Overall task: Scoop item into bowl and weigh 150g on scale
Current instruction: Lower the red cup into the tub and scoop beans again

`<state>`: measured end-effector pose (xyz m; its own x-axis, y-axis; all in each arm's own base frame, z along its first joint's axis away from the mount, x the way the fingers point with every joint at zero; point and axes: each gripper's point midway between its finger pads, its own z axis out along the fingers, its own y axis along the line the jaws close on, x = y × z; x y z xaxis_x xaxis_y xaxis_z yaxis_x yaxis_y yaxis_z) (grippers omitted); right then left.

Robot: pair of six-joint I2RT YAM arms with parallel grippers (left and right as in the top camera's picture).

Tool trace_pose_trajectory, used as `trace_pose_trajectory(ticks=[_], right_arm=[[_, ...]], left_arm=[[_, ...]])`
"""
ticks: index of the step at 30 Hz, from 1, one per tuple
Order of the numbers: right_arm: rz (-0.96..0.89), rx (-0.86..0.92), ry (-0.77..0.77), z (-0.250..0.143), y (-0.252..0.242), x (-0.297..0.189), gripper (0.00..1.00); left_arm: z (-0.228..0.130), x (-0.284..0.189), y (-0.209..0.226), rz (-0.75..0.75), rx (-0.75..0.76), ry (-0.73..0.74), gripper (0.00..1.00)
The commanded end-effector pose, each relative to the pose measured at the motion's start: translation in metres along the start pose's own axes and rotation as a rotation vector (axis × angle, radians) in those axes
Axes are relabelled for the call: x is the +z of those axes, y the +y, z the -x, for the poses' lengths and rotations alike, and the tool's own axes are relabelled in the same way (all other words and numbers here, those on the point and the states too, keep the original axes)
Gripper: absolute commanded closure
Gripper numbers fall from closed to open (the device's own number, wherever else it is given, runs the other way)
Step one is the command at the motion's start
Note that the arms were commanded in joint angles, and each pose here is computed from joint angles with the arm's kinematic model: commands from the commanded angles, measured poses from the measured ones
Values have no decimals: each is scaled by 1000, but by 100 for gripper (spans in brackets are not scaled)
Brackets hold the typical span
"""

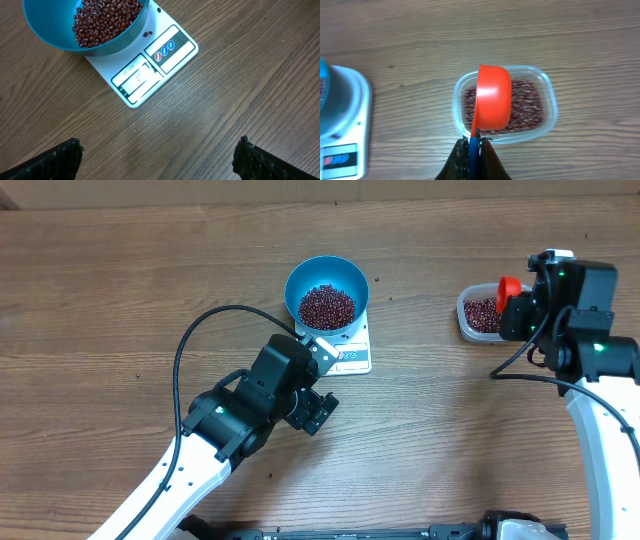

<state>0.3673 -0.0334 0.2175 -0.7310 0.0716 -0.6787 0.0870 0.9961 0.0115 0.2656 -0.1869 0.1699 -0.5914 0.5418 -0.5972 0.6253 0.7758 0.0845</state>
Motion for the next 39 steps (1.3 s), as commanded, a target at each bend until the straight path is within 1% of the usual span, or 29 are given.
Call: trace_pose_trajectory(ticks=[1,6,12,21,29,39], right_arm=[[-153,-14,-20,9,-24,-5,96],[-167,-18,31,0,-27,8,97],[-166,-26,145,-22,-27,33,96],[-166,-32,228,-40,-28,59,96],[-211,-39,260,-46,-36,74,96],[-262,-38,222,-37,-44,82,96]], left_arm=[[-1,2,2,7,11,6,1],[-1,3,2,7,11,6,1],[-1,2,2,7,11,6,1],[-1,2,2,7,11,6,1],[-1,2,2,7,11,6,1],[-1,3,2,7,11,7,1]])
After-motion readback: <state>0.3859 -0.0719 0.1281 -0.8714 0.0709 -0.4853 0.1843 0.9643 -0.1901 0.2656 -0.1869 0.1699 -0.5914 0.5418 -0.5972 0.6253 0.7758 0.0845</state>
